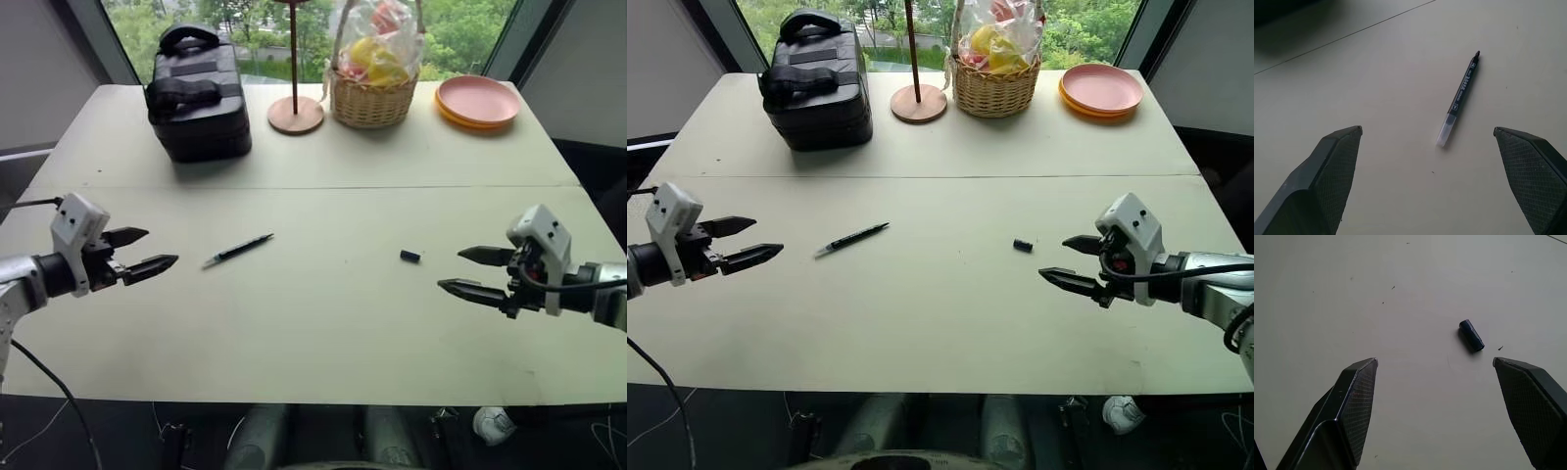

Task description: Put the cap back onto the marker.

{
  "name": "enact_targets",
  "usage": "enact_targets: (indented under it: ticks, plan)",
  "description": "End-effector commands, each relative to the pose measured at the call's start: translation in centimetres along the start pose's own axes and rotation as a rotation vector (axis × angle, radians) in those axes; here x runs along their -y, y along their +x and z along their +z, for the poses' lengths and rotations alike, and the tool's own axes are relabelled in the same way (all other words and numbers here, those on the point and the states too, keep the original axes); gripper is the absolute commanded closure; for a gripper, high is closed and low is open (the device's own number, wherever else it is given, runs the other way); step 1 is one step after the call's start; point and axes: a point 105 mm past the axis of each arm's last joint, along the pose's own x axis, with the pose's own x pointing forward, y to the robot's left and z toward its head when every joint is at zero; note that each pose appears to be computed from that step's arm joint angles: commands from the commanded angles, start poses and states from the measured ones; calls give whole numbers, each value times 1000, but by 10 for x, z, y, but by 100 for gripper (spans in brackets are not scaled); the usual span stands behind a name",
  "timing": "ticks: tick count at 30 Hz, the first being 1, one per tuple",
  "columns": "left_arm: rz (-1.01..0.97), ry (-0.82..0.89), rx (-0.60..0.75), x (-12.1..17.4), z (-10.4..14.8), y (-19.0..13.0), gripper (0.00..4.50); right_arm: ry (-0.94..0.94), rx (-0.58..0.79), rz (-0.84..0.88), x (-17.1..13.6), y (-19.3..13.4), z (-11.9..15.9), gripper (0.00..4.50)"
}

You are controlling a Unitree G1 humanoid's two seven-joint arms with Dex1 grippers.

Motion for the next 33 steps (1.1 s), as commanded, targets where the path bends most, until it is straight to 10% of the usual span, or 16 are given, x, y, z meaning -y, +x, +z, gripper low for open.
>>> enact_targets:
  ticks: [1, 33]
  plan:
    - [25, 42, 30, -2, 11, -3, 0, -27, 31, -17, 2, -2, 7, 61]
    - [-9, 57, 54, -2, 11, 19, 0, -49, 244, -104, 17, 4, 35, 61]
